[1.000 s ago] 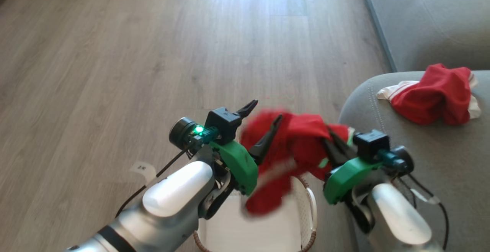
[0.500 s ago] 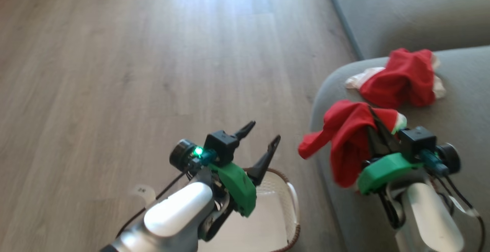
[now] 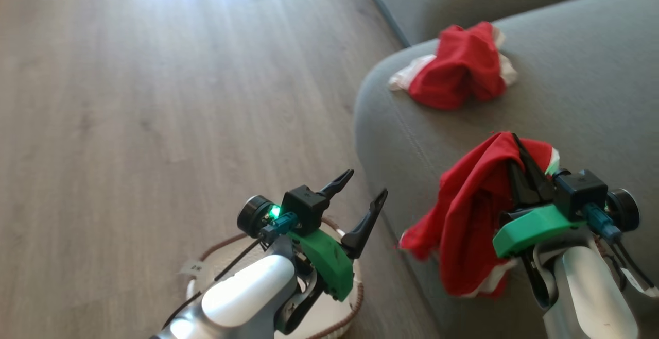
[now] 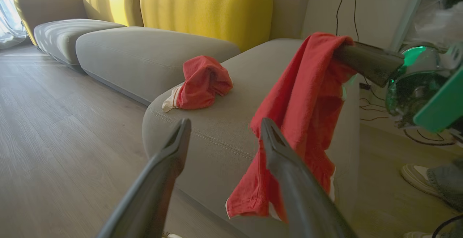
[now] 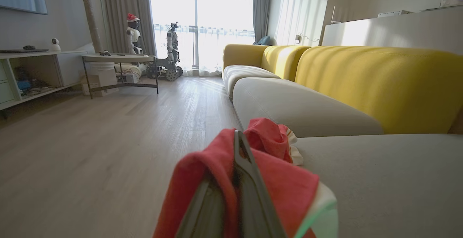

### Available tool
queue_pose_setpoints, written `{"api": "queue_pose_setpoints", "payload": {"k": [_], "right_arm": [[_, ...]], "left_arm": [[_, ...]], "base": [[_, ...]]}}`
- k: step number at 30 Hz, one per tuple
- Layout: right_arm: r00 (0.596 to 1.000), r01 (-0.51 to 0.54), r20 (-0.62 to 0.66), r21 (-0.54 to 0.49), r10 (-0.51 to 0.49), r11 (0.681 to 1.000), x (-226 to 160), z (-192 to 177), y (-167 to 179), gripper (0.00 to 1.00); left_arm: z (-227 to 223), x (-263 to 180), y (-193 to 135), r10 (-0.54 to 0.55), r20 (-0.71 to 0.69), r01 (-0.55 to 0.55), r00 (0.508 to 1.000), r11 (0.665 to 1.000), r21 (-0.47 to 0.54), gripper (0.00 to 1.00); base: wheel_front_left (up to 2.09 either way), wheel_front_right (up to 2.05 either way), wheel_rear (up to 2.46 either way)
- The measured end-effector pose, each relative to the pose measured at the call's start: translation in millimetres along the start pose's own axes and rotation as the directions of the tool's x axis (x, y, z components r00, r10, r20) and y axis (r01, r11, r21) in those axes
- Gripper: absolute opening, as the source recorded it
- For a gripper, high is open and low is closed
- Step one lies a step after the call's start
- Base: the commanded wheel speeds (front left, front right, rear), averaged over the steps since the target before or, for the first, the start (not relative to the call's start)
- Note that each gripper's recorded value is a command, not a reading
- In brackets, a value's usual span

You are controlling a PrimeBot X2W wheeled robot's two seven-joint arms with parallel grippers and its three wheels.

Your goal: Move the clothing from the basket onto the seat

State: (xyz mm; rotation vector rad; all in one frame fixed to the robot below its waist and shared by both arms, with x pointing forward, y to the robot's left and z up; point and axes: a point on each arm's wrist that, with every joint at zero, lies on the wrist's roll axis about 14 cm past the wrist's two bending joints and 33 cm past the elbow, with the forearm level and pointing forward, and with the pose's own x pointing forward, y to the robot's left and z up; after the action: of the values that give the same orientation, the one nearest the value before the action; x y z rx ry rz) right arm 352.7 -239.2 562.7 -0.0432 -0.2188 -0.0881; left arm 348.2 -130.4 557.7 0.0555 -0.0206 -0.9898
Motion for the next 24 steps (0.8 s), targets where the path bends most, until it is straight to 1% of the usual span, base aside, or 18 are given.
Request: {"api": "queue_pose_setpoints", "payload": {"k": [7, 11, 16, 20, 24], "right_arm": [[0.998, 0.04, -0.044, -0.025, -0.041, 0.999, -7.7, -10.1, -17.2, 0.0], [0.998, 0.023, -0.061, -0.055, -0.026, 0.998, 0.8, -13.3, -18.8, 0.0], [1.0, 0.0, -0.005, -0.105, -0.001, 0.994, 39.9, 10.0, -23.6, 0.0], [0.998, -0.009, 0.057, -0.135, 0.017, 0.991, 82.2, 35.5, -26.5, 0.0], [0.993, -0.012, 0.109, -0.19, 0.033, 0.982, 124.6, 62.1, -33.3, 0.0]], "left_arm": [[-11.5, 21.0, -19.9, -0.082, -0.003, 0.082, 0.997, 0.996, -0.048, 1.0], [-21.4, 28.0, -20.6, -0.096, -0.01, 0.095, 0.995, 0.993, -0.07, 1.0], [-33.5, 33.5, -13.7, -0.097, -0.023, 0.094, 0.995, 0.99, -0.102, 1.0], [-31.2, 41.0, 2.6, -0.077, -0.003, 0.076, 0.997, 0.993, -0.092, 1.0], [-30.1, 43.0, 18.7, -0.045, 0.015, 0.047, 0.999, 0.994, -0.102, 1.0]], "base": [[0.0, 0.0, 0.0], [0.0, 0.0, 0.0], [0.0, 0.0, 0.0], [0.0, 0.0, 0.0], [0.0, 0.0, 0.0]]}}
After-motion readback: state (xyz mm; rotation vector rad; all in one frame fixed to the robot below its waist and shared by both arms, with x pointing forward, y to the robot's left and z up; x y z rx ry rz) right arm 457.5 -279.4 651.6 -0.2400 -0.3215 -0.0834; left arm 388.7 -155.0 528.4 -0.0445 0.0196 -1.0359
